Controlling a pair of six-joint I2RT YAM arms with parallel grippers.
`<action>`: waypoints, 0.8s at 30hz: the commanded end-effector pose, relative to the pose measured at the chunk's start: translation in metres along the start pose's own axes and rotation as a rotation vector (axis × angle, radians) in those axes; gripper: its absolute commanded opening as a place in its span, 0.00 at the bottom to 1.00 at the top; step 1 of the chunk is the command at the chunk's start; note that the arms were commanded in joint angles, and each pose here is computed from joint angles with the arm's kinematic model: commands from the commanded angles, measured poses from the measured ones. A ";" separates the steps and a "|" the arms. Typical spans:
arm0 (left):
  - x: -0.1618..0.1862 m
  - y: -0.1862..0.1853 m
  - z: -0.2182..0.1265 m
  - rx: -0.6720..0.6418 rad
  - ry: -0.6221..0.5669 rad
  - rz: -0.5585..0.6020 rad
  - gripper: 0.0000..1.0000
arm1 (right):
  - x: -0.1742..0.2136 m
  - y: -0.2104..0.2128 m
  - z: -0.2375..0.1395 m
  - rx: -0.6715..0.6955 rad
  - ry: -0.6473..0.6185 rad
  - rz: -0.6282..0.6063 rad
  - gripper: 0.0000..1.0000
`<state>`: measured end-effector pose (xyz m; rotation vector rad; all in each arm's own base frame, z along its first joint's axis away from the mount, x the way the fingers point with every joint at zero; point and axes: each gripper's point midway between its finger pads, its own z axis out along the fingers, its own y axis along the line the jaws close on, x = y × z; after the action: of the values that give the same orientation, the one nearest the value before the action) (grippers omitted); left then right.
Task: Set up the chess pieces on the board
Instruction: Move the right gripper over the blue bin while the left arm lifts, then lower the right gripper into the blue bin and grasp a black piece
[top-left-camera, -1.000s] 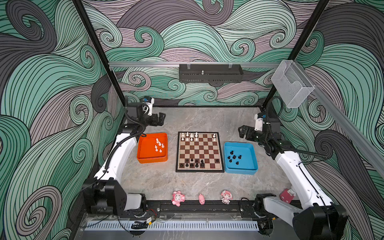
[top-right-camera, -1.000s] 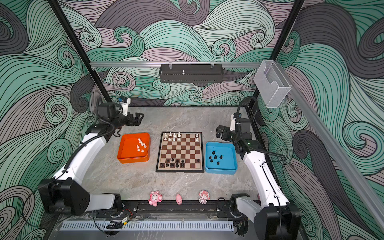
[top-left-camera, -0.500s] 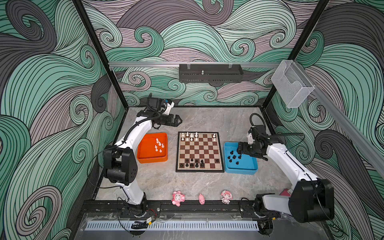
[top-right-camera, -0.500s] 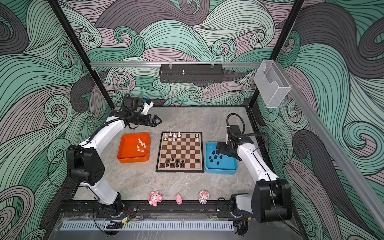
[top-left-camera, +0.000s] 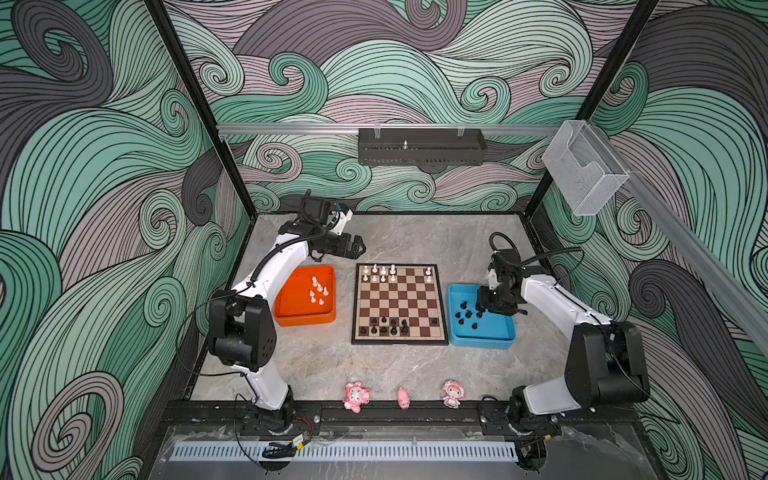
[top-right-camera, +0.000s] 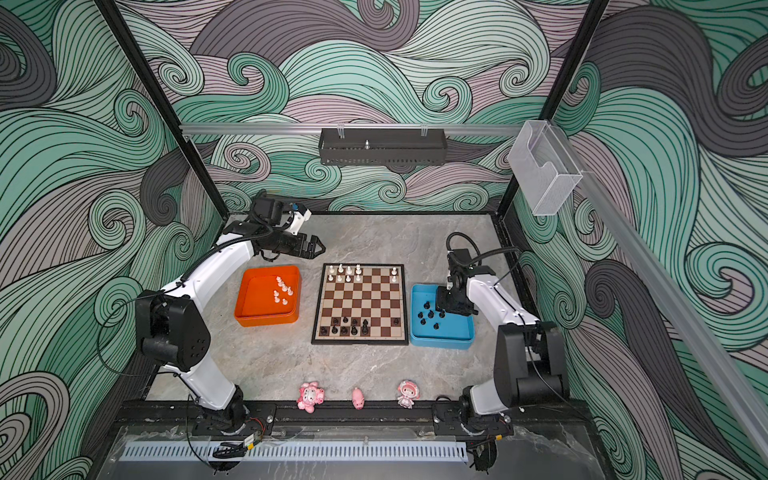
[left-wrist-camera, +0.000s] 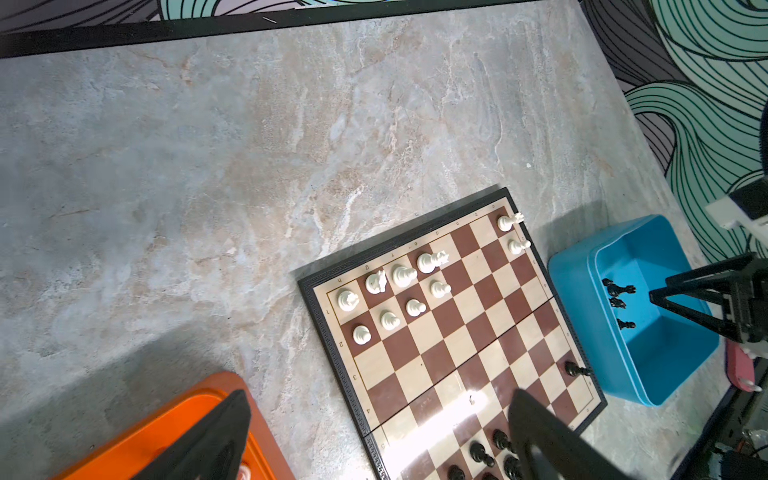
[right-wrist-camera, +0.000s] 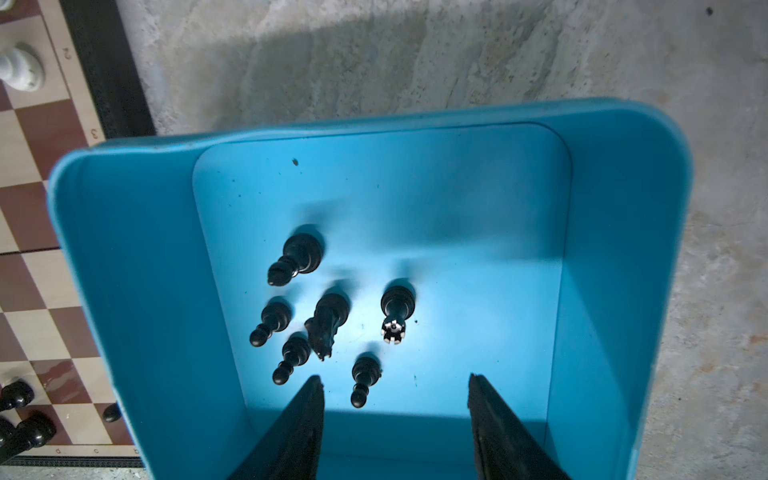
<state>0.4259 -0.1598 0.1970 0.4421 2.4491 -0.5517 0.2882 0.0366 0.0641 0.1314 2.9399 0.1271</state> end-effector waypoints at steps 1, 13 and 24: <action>-0.006 -0.004 -0.009 -0.028 -0.007 0.028 0.99 | -0.009 -0.002 0.000 0.016 -0.010 -0.014 0.56; -0.008 -0.003 -0.010 -0.036 -0.009 0.024 0.99 | -0.009 -0.004 0.016 0.015 0.009 -0.005 0.48; -0.006 -0.003 -0.004 -0.026 0.000 0.013 0.99 | -0.006 -0.007 0.026 0.027 0.034 -0.002 0.41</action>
<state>0.4267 -0.1591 0.1956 0.4423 2.4533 -0.5160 0.2986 0.0344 0.0431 0.1228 2.9672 0.1107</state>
